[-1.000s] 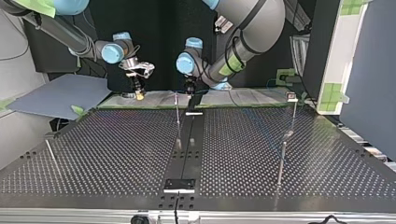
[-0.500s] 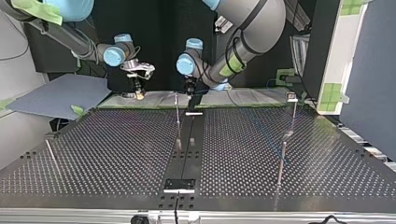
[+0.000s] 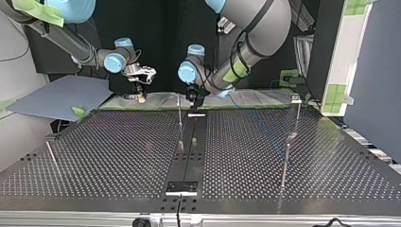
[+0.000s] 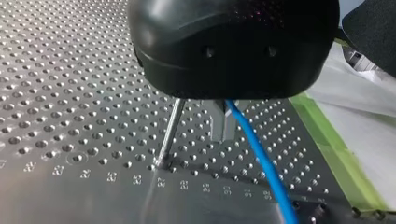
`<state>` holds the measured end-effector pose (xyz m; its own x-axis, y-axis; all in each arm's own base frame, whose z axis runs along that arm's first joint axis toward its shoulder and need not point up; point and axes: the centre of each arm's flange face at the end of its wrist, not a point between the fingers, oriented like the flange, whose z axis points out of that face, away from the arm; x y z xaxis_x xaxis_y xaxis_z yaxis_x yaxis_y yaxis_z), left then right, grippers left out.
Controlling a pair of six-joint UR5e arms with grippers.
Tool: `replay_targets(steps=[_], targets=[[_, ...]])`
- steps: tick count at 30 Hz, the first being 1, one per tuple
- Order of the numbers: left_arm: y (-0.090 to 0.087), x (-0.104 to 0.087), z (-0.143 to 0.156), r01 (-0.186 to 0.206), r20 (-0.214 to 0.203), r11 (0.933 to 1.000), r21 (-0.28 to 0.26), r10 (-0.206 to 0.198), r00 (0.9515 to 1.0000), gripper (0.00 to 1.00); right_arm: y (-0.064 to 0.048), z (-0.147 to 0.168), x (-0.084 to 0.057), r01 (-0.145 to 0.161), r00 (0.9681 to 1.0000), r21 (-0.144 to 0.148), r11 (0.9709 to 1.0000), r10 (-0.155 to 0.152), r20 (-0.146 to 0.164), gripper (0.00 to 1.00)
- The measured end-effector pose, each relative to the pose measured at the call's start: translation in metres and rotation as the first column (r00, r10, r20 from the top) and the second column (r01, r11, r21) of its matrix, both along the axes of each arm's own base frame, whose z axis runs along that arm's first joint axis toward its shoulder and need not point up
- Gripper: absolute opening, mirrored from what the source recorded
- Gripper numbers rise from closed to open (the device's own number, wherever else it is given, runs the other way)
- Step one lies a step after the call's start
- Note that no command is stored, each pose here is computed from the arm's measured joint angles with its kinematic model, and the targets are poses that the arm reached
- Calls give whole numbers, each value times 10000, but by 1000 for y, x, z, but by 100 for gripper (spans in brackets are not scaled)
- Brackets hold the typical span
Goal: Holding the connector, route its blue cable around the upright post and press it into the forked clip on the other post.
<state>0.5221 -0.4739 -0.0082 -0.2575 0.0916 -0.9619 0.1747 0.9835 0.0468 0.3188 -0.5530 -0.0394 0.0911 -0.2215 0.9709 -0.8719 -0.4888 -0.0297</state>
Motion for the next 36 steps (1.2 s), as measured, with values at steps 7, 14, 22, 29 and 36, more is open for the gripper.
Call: replay_targets(steps=[7, 14, 22, 29, 36], targets=[[6, 8, 3, -104, -25, 9999, 115, 104, 9999, 2, -6, 3, 1, 6, 10000, -79, 10000, -6, 27, 0], [10, 14, 5, -168, -49, 9997, 153, 168, 9998, 2, -11, 7, 3, 1, 10000, -212, 9998, 0, 69, 0], [11, 15, 5, -146, -99, 9997, 173, 148, 9998, 11, -13, 9, 6, -32, 10000, -232, 9997, 33, 69, 0], [11, 15, 5, -128, -124, 9997, 227, 131, 9998, 80, -13, 9, 6, -39, 10000, -191, 9998, 40, 52, 0], [15, 13, 4, -119, -354, 9989, 446, 135, 9993, 100, -13, 9, 6, -58, 10000, -174, 9998, 59, 49, 0]])
